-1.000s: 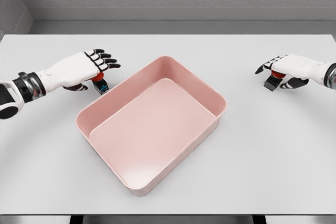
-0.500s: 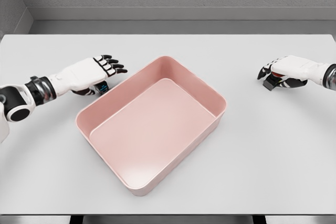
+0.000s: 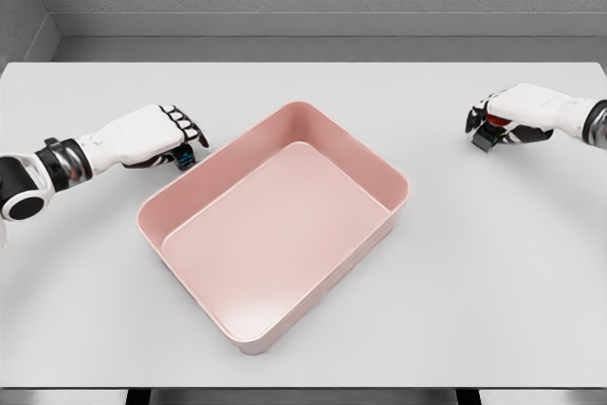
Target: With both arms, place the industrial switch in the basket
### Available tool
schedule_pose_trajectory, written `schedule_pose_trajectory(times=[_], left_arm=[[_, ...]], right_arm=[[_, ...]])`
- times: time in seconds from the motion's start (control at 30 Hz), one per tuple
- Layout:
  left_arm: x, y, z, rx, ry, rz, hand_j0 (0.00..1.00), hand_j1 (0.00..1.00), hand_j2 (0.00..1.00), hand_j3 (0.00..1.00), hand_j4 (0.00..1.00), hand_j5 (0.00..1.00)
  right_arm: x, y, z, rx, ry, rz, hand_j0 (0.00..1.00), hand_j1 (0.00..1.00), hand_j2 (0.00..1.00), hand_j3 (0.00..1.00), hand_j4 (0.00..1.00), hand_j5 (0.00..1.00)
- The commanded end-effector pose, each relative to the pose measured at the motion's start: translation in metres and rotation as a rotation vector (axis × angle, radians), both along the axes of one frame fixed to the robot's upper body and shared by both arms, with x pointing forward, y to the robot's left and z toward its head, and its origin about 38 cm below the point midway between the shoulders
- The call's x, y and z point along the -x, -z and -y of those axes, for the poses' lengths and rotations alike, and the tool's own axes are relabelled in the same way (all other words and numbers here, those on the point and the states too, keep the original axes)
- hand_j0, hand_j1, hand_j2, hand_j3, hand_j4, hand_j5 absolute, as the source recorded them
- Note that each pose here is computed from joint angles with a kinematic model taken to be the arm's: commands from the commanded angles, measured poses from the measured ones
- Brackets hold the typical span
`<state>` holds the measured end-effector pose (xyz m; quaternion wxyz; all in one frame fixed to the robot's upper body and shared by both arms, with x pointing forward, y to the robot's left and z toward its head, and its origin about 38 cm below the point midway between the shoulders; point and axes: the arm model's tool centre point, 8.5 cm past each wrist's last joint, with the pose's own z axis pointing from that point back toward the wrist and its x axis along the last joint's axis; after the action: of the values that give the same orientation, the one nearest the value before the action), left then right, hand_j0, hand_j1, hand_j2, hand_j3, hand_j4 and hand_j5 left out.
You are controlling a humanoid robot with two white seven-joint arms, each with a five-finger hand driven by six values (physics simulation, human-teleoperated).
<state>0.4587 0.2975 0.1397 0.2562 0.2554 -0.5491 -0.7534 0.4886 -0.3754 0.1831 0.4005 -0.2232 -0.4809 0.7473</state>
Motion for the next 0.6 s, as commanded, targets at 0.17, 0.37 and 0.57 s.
schedule_pose_trajectory(times=[0.17, 0.37, 0.57], left_arm=[[0.0, -0.004, 0.0, 0.011, 0.002, 0.007, 0.42, 0.42, 0.42, 0.42, 0.42, 0.42], [0.009, -0.035, 0.019, 0.029, 0.084, 0.08, 0.38, 0.38, 0.38, 0.38, 0.38, 0.38], [0.014, -0.056, 0.012, 0.036, 0.096, 0.11, 0.36, 0.36, 0.36, 0.36, 0.36, 0.36]], right_arm=[[-0.003, -0.008, -0.016, -0.027, -0.032, 0.024, 0.56, 0.56, 0.56, 0.56, 0.56, 0.56], [-0.003, -0.014, -0.024, -0.04, -0.054, 0.044, 0.55, 0.55, 0.55, 0.55, 0.55, 0.55], [-0.002, -0.032, -0.046, -0.07, -0.12, 0.088, 0.54, 0.54, 0.54, 0.54, 0.54, 0.54]])
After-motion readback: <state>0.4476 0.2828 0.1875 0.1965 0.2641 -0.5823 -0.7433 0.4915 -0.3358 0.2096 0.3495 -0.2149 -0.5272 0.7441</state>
